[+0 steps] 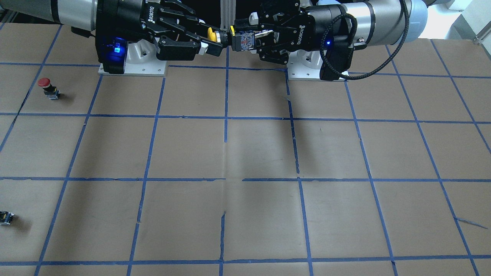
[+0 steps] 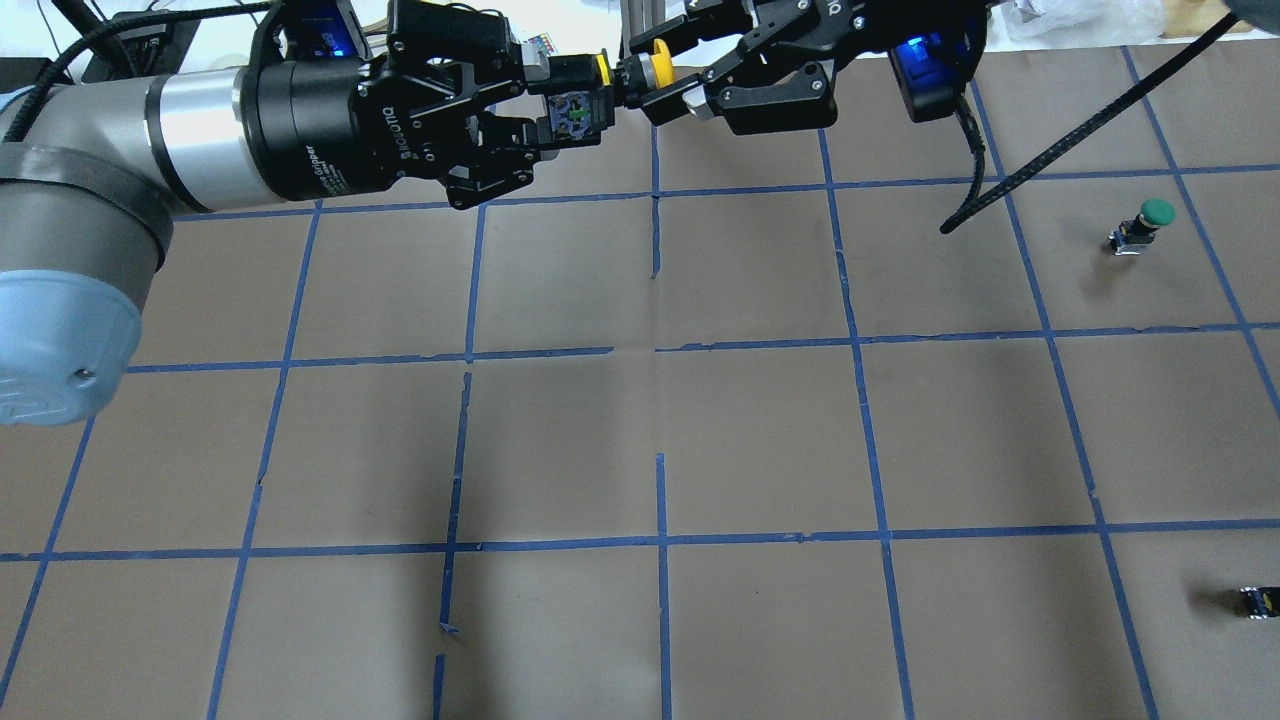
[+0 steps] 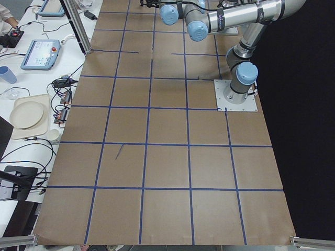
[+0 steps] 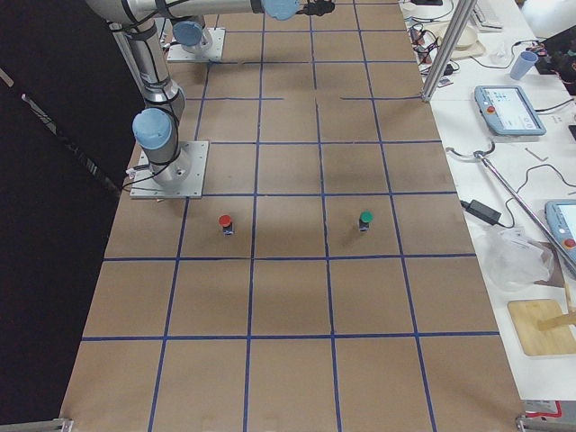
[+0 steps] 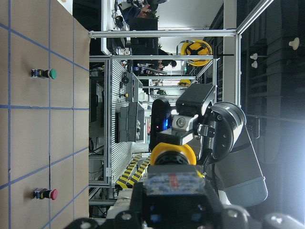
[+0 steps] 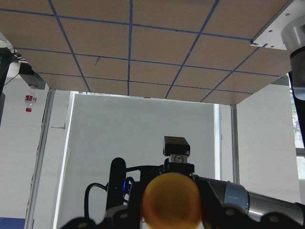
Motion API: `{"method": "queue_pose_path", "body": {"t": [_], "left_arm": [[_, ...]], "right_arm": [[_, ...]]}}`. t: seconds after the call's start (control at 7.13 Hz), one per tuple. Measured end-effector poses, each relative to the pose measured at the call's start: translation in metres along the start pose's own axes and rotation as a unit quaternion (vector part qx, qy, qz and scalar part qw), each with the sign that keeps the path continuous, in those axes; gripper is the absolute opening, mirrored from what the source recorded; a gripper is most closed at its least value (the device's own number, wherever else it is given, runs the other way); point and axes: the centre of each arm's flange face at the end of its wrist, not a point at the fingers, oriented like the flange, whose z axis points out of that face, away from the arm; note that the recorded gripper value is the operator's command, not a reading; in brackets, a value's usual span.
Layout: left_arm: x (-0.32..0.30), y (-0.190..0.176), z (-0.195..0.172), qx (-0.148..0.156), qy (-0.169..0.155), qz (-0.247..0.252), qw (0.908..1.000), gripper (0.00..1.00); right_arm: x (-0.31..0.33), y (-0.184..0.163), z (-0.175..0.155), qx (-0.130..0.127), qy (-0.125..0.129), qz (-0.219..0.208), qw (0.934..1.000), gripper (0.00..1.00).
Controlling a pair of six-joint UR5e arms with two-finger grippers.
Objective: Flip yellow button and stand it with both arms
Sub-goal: 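Grasp the button with the right gripper and open the left gripper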
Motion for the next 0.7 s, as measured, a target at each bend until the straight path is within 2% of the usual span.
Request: {"method": "queue_pose_path", "body": {"t": [0.28,0.42,0.56,0.7], "left_arm": [[0.001,0.001,0.000,0.000,-0.002,-0.003,1.0000,0.77],[0.002,0.001,0.000,0.000,-0.003,-0.007,1.0000,0.84],[0.003,0.001,0.000,0.000,-0.003,-0.012,0.9999,0.87],[0.006,0.002,0.000,0.000,-0.005,-0.015,0.9999,0.92]], "right_arm": [[0.000,-0.001,-0.001,-0.001,-0.001,0.002,1.0000,0.20],[-0.001,-0.003,-0.003,0.000,-0.003,0.004,1.0000,0.20],[-0.003,-0.007,-0.010,0.003,-0.008,0.007,0.9999,0.20],[-0.006,-0.013,-0.025,0.009,-0.021,0.012,0.9997,0.20]]}}
